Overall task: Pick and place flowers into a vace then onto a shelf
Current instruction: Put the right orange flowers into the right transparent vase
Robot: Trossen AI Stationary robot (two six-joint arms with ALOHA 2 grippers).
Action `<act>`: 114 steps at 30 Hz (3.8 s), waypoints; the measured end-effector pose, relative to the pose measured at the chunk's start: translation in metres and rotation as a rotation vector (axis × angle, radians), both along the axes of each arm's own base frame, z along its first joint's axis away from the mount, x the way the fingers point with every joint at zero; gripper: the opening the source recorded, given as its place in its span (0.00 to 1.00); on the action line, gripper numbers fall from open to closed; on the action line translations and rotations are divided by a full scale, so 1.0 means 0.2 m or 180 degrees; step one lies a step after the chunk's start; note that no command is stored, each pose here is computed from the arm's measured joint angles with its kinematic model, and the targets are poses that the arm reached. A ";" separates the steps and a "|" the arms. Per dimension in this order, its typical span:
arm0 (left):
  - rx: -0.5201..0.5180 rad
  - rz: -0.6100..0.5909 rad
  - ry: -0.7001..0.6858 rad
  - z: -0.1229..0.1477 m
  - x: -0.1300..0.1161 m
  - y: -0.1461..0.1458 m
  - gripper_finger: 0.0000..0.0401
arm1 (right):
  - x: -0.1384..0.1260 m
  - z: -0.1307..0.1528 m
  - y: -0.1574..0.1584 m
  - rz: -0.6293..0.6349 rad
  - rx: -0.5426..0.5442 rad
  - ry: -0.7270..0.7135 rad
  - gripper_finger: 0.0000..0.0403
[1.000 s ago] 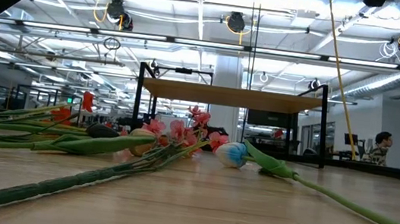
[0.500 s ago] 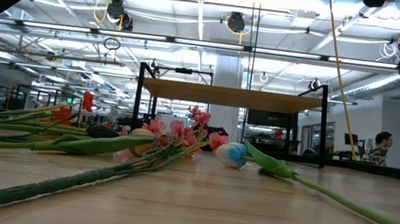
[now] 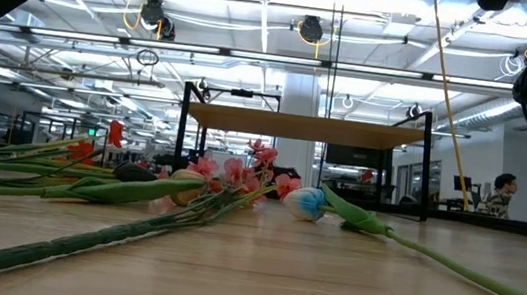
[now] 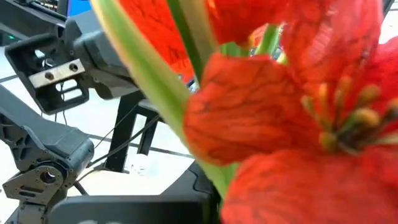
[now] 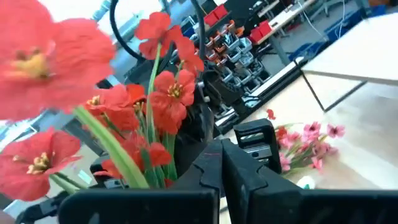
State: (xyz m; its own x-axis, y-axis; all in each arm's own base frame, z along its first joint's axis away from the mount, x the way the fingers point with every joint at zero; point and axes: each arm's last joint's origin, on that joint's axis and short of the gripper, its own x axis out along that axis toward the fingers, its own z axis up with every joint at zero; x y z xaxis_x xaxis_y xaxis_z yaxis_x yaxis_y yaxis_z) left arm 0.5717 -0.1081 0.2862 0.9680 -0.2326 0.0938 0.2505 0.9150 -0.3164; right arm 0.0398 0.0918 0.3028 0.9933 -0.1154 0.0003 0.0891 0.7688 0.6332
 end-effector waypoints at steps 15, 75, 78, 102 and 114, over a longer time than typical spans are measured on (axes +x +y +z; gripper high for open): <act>-0.0208 0.0043 0.0028 0.00 0.01 0.06 0.08 | -0.02 0.22 -0.13 0.0063 -0.0213 0.0021 0.01; -0.0338 -0.0002 0.0285 -0.03 0.02 0.09 0.07 | 0.34 -0.46 -0.20 -0.2089 -0.0983 0.0345 0.01; -0.0347 0.0009 0.0325 -0.04 0.02 0.10 0.08 | 0.34 -0.46 -0.20 -0.2039 -0.1032 0.0341 0.01; 0.0253 -0.0255 0.1284 -0.04 -0.09 0.02 0.05 | 0.49 -0.65 -0.31 -0.0186 -0.0192 0.0923 0.01; 0.0491 -0.0457 0.1198 0.07 -0.14 0.03 0.05 | 0.50 -0.45 -0.37 0.0565 0.0590 0.2035 0.01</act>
State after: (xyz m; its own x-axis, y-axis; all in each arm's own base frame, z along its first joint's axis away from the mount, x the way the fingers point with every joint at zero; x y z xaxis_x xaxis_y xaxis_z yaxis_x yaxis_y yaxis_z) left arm 0.5439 -0.1028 0.3003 0.8848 -0.3510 -0.3063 0.2719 0.9230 -0.2722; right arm 0.1399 0.0181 0.2126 0.7957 0.1074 -0.5961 0.3717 0.6904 0.6206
